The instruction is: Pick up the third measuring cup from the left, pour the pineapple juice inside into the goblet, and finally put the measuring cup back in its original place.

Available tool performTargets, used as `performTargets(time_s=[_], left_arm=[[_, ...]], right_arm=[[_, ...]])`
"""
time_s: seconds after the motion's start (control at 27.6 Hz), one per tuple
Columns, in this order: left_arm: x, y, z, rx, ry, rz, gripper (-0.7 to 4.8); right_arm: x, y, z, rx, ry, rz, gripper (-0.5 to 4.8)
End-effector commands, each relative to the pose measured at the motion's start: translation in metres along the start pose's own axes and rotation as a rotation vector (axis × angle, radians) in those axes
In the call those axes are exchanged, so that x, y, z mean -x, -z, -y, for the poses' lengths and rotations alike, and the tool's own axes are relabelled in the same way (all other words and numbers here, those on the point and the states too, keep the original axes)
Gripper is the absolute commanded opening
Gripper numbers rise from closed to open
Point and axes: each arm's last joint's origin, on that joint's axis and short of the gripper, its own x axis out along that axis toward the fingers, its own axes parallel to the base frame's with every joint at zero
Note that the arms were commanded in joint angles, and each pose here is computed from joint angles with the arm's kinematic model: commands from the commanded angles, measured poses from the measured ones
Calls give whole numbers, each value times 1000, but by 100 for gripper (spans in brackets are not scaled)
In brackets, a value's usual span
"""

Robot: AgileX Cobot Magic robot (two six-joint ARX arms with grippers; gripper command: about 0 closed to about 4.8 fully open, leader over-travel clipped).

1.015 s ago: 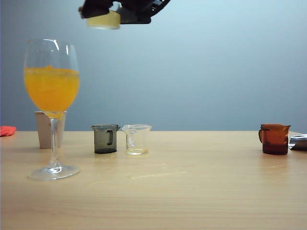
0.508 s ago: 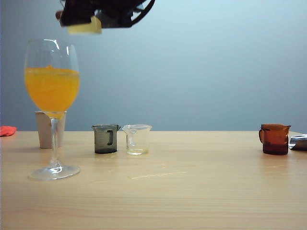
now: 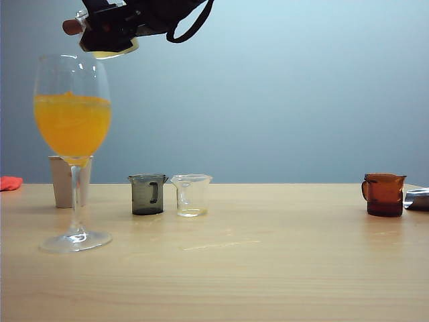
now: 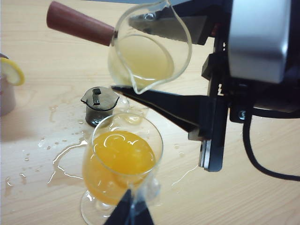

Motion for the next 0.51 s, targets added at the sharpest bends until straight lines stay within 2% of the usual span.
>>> performTargets(time_s=[0.04, 0.51], left_arm=[[1, -1, 0, -5, 1, 12, -5], [1, 0, 0, -1, 0, 0, -5]], right_arm=[[2, -8, 1, 90, 12, 43, -5], [2, -9, -2, 297, -6, 48, -5]])
